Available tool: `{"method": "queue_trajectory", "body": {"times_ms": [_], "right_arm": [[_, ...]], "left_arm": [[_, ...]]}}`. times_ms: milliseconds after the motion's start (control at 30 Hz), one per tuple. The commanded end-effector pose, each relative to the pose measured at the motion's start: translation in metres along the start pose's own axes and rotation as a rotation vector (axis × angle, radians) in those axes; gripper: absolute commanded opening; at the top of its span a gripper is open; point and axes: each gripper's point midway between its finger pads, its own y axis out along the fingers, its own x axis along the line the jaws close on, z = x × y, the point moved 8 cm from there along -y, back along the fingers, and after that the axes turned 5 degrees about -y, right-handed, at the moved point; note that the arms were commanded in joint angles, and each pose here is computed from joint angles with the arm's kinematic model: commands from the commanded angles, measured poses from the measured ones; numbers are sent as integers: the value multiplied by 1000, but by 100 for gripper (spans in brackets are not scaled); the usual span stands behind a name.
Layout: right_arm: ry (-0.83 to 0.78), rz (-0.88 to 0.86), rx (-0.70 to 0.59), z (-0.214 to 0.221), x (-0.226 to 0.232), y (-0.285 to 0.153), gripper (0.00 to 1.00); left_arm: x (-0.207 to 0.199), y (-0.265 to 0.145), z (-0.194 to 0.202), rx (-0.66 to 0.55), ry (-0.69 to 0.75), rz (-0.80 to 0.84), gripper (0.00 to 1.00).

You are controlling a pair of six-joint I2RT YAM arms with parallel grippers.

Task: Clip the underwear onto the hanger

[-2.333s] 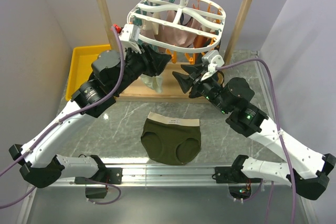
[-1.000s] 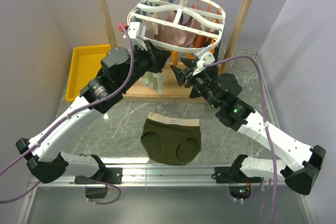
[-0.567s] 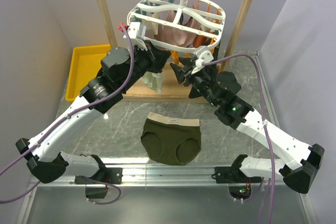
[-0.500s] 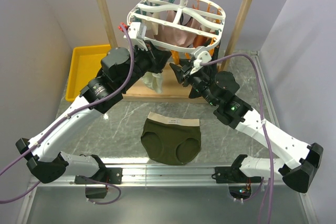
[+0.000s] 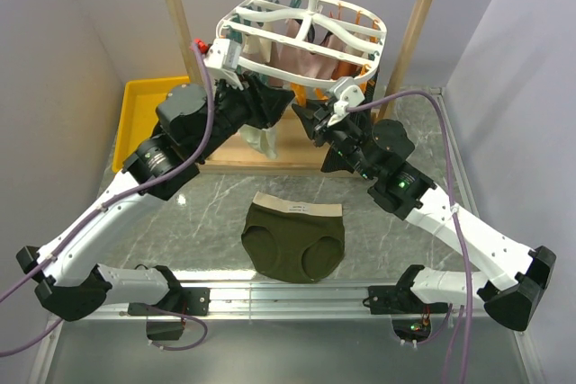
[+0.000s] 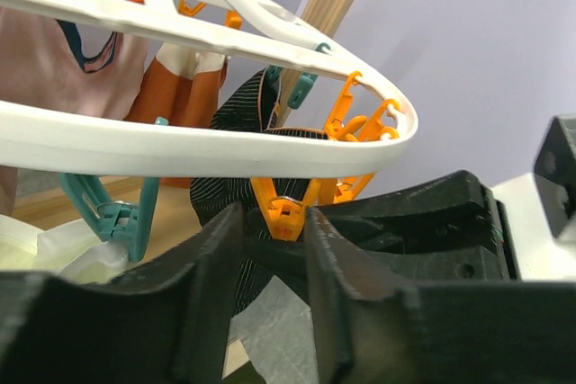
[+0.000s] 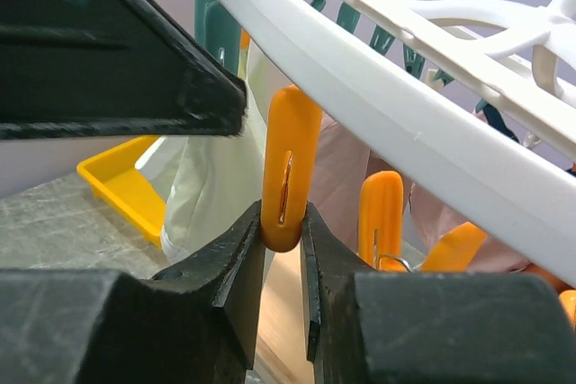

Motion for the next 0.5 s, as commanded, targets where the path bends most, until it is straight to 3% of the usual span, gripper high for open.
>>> {"method": "queue_trajectory", "body": {"times_ms": [0, 300, 467], "right_arm": [[-11, 7, -100, -32, -9, -2, 11], [47, -54, -91, -38, -3, -3, 3], [76, -72, -79, -37, 0, -4, 0]], "left_arm": [[-11, -17, -17, -44, 7, 77, 42], [-22, -29, -12, -20, -5, 230, 65], [-24, -16, -12, 10, -50, 195, 69]]}}
